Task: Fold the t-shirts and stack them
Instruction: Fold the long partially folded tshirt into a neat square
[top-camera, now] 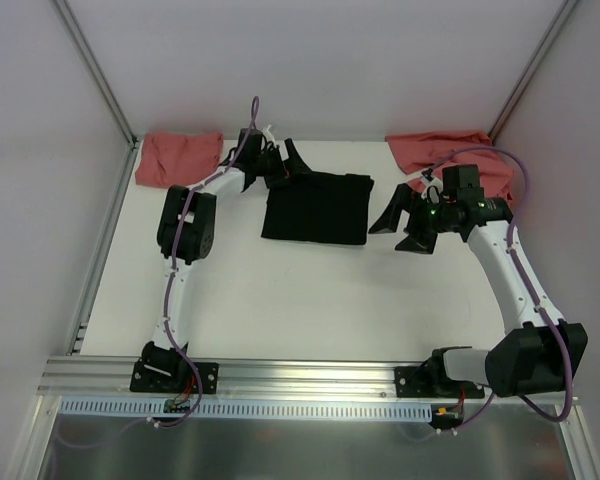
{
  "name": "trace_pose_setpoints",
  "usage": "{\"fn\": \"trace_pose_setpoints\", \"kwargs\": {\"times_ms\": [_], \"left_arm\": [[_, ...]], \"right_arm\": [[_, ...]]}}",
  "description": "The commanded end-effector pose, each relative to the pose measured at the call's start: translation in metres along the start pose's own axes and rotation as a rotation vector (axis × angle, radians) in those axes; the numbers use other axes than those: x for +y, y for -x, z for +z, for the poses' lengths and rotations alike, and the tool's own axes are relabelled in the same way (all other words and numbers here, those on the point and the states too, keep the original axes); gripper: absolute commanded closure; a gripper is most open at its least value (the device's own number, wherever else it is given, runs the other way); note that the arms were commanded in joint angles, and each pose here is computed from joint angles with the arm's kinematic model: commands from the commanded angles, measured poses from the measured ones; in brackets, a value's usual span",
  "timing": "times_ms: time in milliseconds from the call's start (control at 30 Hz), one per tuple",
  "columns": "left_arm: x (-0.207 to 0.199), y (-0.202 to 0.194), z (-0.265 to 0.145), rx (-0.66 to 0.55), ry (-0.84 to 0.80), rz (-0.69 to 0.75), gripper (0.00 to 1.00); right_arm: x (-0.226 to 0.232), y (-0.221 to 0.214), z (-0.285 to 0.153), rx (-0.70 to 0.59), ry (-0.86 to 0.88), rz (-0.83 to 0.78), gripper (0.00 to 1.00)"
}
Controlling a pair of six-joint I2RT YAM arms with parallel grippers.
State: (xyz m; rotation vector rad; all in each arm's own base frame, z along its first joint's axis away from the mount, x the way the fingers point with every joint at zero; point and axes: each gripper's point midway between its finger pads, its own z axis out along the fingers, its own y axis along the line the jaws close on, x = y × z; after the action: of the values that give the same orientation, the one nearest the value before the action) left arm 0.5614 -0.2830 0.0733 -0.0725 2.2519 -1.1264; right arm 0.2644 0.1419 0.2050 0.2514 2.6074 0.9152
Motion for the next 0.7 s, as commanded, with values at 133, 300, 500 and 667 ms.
{"fn": "trace_pose_setpoints", "kwargs": {"times_ms": [133, 300, 500, 667], "left_arm": [[0.013, 0.028, -0.009, -0.093, 0.140, 0.075, 0.01], [-0.043, 0.067, -0.046, -0.167, 0.031, 0.147, 0.01], [-0.148, 0.092, -0.151, -0.214, -0.093, 0.270, 0.01], [-0.154, 0.048, -0.205, -0.180, -0.048, 0.287, 0.01]], "right_arm": [[0.011, -0.002, -0.012, -0.005, 0.006, -0.068, 0.00], [0.014, 0.012, -0.001, -0.012, 0.015, -0.089, 0.01], [0.033, 0.033, 0.051, 0.086, 0.062, -0.105, 0.01], [0.047, 0.028, 0.109, 0.164, 0.110, -0.105, 0.01]]}}
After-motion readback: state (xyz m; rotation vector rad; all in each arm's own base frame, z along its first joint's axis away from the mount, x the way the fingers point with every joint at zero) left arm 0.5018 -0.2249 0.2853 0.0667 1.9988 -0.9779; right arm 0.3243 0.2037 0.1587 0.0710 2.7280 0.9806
